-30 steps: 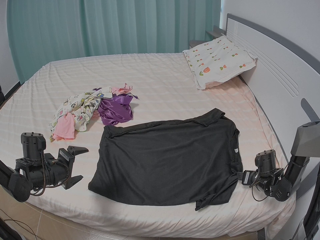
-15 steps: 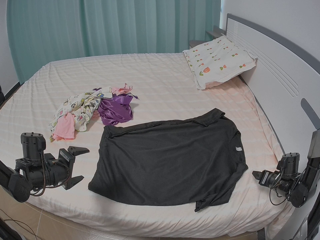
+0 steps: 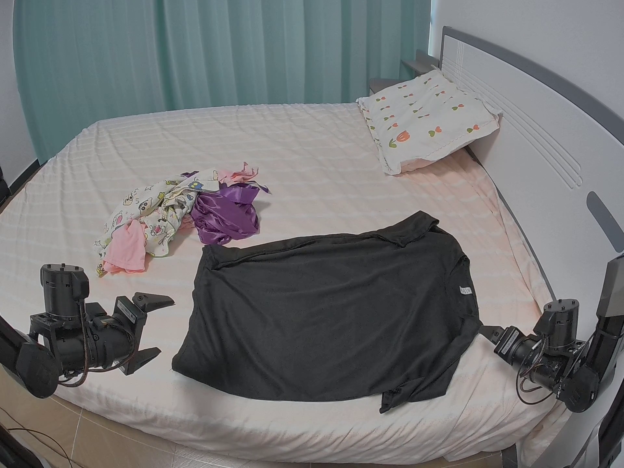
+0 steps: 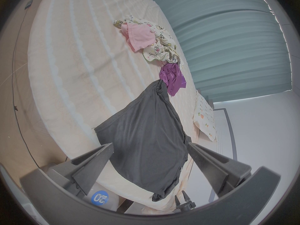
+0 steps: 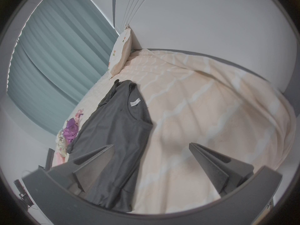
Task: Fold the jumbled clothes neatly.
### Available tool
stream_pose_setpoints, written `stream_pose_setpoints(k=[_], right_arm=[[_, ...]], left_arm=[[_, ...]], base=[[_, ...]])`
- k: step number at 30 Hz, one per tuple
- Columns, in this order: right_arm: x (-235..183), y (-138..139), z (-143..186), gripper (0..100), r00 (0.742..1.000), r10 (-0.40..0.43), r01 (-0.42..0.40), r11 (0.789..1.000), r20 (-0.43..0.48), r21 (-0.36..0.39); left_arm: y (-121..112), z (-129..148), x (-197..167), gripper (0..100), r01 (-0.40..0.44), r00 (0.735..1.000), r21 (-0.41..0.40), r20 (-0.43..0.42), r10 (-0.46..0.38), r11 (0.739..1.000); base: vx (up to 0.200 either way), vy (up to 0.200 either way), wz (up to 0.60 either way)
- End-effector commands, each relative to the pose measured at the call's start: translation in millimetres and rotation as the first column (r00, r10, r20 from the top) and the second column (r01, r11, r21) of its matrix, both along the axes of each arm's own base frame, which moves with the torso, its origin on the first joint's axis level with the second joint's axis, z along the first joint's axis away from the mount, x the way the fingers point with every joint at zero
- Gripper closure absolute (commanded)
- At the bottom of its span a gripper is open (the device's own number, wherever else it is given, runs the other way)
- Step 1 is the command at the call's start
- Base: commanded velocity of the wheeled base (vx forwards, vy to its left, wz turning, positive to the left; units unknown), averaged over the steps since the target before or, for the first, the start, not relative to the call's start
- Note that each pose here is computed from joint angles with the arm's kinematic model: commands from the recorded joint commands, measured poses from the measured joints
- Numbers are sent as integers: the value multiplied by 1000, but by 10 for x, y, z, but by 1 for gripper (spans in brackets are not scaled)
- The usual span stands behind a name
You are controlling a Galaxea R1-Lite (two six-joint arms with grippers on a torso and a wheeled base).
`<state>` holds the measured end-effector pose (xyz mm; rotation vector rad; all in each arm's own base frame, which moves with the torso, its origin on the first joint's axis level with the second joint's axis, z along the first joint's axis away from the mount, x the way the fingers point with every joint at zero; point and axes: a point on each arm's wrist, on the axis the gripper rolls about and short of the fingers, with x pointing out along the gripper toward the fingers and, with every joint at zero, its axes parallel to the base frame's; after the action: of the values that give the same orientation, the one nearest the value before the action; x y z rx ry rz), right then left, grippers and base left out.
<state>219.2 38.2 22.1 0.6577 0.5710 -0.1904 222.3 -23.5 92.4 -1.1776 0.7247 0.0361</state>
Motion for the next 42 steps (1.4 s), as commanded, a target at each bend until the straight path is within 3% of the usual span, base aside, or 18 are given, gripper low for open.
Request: stream_pose_setpoints(k=[1,7,16,31,36,42], right_arm=[[-31,103,48,0,999,45,-45,999,19,27],[-85,152,62,0,998,59,-60,997,17,50],[-94,153,64,0,998,59,-60,997,15,52],[-128,188,28,0,997,75,-75,996,-8,52],[-135,228,40,0,998,63,-62,993,-3,103],[-127,230,30,0,998,60,-59,993,-7,106]], left_arm=[[-1,-34,-19,0,14,1000,15,-10,-14,1000],[-1,-45,-15,0,15,1000,17,-14,-14,1000],[-1,-41,-17,0,16,1000,16,-13,-16,1000],[5,-48,-13,0,12,1000,15,-16,-12,1000],[8,-46,-11,0,11,1000,13,-17,-11,1000],[22,-58,-6,0,8,1000,18,-21,-8,1000]], base=[[0,0,0],[0,0,0],[-200,0,0],[0,0,0],[0,200,0],[0,200,0]])
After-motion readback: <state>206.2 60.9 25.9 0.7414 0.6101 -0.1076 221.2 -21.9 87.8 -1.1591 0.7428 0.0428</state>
